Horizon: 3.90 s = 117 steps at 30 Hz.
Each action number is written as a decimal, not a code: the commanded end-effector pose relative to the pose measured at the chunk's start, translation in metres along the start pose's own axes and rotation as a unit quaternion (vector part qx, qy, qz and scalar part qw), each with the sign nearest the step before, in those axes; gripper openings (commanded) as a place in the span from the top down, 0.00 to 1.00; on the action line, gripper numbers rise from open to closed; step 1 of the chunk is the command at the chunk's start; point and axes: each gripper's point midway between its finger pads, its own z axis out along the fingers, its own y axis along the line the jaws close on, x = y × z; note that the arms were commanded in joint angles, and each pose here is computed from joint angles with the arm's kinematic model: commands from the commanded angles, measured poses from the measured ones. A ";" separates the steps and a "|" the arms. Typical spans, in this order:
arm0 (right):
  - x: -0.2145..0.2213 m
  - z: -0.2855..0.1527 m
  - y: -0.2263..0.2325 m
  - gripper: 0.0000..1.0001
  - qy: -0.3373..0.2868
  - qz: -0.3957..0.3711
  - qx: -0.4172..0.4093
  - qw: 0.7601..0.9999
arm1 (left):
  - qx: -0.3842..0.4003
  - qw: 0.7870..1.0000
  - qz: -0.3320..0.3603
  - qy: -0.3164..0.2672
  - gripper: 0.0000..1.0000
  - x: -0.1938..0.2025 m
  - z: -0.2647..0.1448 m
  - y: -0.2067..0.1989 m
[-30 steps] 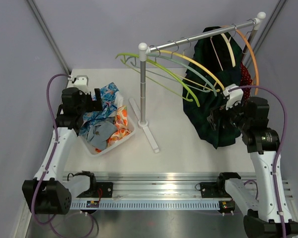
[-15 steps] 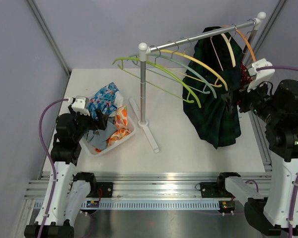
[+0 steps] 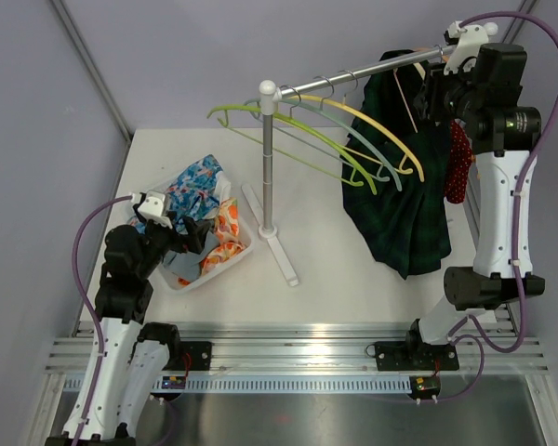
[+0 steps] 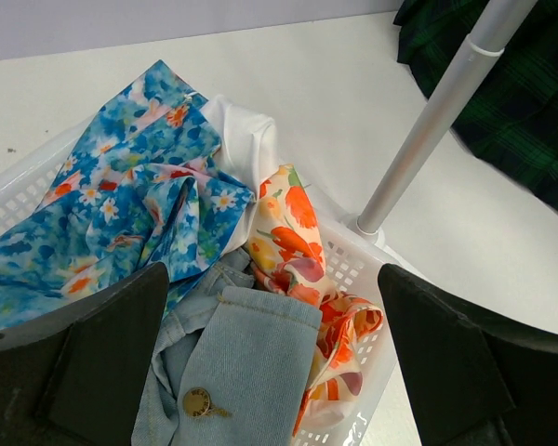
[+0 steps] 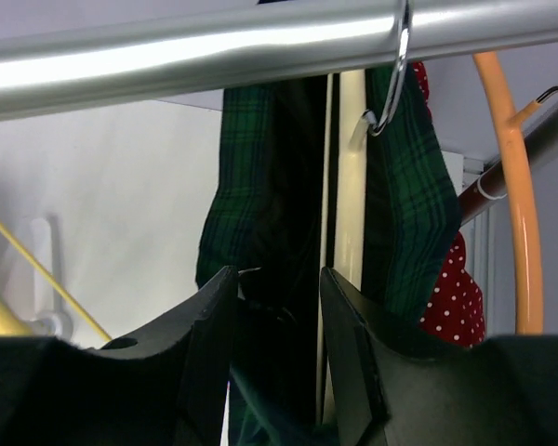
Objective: Remove the skirt from the hanger
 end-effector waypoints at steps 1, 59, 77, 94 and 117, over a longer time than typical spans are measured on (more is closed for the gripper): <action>-0.029 -0.011 -0.020 0.52 -0.042 -0.012 0.055 0.998 | 0.009 1.000 0.016 -0.019 0.01 -0.009 0.001 -0.004; -0.058 -0.020 -0.020 1.00 -0.138 -0.077 -0.023 0.987 | -0.003 1.000 0.004 -0.017 0.01 -0.008 0.003 -0.002; 0.107 -0.082 -0.031 1.00 0.017 -0.131 0.066 0.989 | 0.155 0.988 -0.011 -0.022 0.01 -0.010 0.006 -0.066; 0.284 -0.140 0.057 1.00 0.172 -0.246 -0.206 0.931 | 0.255 0.962 -0.090 0.033 0.01 0.024 0.010 -0.175; 0.261 -0.165 0.126 1.00 0.054 -0.241 -0.389 0.887 | 0.141 0.972 -0.177 0.058 0.27 0.081 0.066 -0.289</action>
